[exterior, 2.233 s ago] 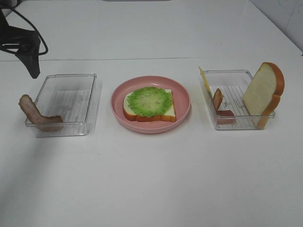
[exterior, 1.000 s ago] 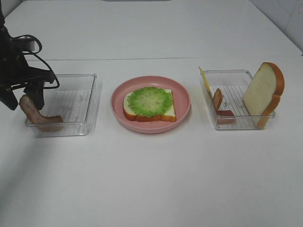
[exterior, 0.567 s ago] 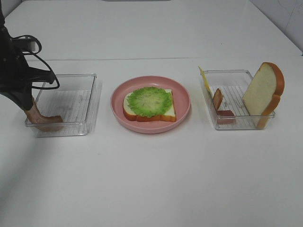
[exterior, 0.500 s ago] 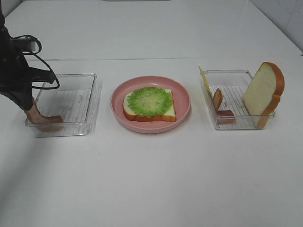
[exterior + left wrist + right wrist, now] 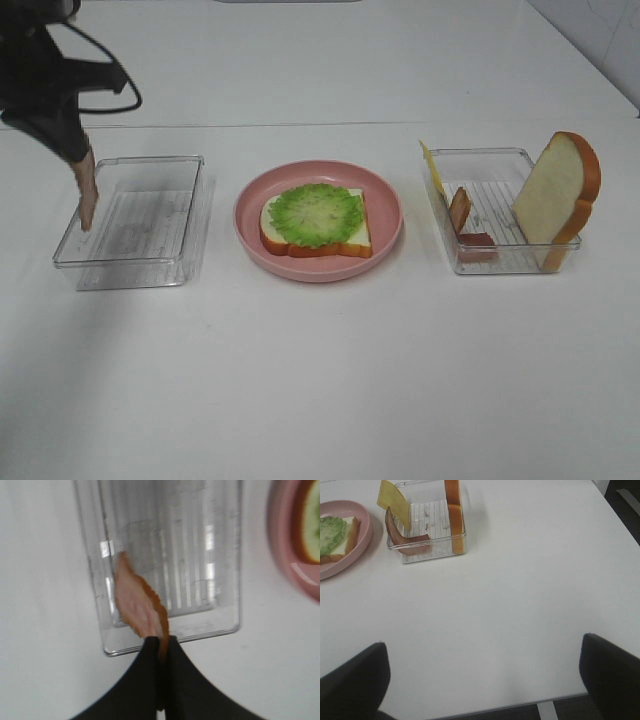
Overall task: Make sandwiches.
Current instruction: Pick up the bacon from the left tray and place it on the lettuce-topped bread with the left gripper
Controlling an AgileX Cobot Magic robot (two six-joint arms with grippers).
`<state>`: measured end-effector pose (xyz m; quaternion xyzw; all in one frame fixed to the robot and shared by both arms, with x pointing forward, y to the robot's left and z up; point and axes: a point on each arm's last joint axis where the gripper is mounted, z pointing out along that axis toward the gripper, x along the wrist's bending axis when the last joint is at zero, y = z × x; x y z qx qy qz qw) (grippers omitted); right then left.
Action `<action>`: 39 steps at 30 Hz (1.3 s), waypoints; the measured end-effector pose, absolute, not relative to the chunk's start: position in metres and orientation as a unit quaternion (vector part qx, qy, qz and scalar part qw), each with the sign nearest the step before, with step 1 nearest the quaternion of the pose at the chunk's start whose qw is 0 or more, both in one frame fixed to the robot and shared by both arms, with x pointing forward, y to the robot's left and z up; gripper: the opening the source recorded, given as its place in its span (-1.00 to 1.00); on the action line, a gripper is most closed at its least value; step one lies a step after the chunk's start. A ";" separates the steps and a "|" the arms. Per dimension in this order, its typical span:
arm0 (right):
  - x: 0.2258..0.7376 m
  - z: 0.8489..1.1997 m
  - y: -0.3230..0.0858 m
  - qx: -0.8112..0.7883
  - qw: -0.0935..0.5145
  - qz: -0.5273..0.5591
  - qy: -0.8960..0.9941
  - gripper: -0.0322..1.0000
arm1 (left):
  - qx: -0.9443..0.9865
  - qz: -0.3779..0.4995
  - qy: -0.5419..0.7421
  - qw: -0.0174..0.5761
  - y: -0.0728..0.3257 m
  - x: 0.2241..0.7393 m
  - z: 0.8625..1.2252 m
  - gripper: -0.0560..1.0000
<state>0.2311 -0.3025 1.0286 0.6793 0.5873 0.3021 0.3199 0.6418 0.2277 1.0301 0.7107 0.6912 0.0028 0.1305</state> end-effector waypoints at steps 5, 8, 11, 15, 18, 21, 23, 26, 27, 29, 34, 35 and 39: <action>0.231 1.029 -0.303 0.679 0.320 0.302 0.587 0.97 | 0.725 0.010 0.662 0.187 0.197 0.644 1.068 -0.89; 0.231 1.029 -0.303 0.679 0.320 0.302 0.587 0.97 | 0.731 0.005 0.646 0.219 0.179 0.646 1.082 -0.89; 0.231 1.029 -0.303 0.679 0.320 0.302 0.587 0.97 | 0.737 -0.012 0.631 0.241 0.159 0.647 1.087 -0.89; 0.231 1.029 -0.303 0.679 0.320 0.302 0.587 0.97 | 0.745 -0.037 0.615 0.258 0.133 0.652 1.082 -0.89; 0.231 1.029 -0.303 0.679 0.320 0.302 0.587 0.97 | 0.753 -0.054 0.602 0.260 0.112 0.657 1.072 -0.89; 0.231 1.029 -0.303 0.679 0.320 0.302 0.587 0.97 | 0.760 -0.077 0.587 0.269 0.086 0.662 1.061 -0.89; 0.231 1.029 -0.303 0.679 0.320 0.302 0.587 0.97 | 0.761 -0.082 0.583 0.271 0.080 0.663 1.058 -0.89; 0.231 1.029 -0.303 0.679 0.320 0.302 0.587 0.97 | 0.765 -0.105 0.572 0.276 0.057 0.669 1.042 -0.89; 0.231 1.029 -0.303 0.679 0.320 0.302 0.587 0.97 | 0.765 -0.105 0.572 0.276 0.057 0.669 1.042 -0.89; 0.231 1.029 -0.303 0.679 0.320 0.302 0.587 0.97 | 0.767 -0.119 0.566 0.277 0.043 0.674 1.028 -0.89; 0.231 1.029 -0.303 0.679 0.320 0.302 0.587 0.97 | 0.770 -0.136 0.558 0.279 0.024 0.679 1.008 -0.89; 0.231 1.029 -0.303 0.679 0.320 0.302 0.587 0.97 | 0.770 -0.136 0.558 0.279 0.024 0.679 1.008 -0.89; 0.231 1.029 -0.303 0.679 0.320 0.302 0.587 0.97 | 0.768 -0.152 0.556 0.278 0.016 0.682 0.995 -0.89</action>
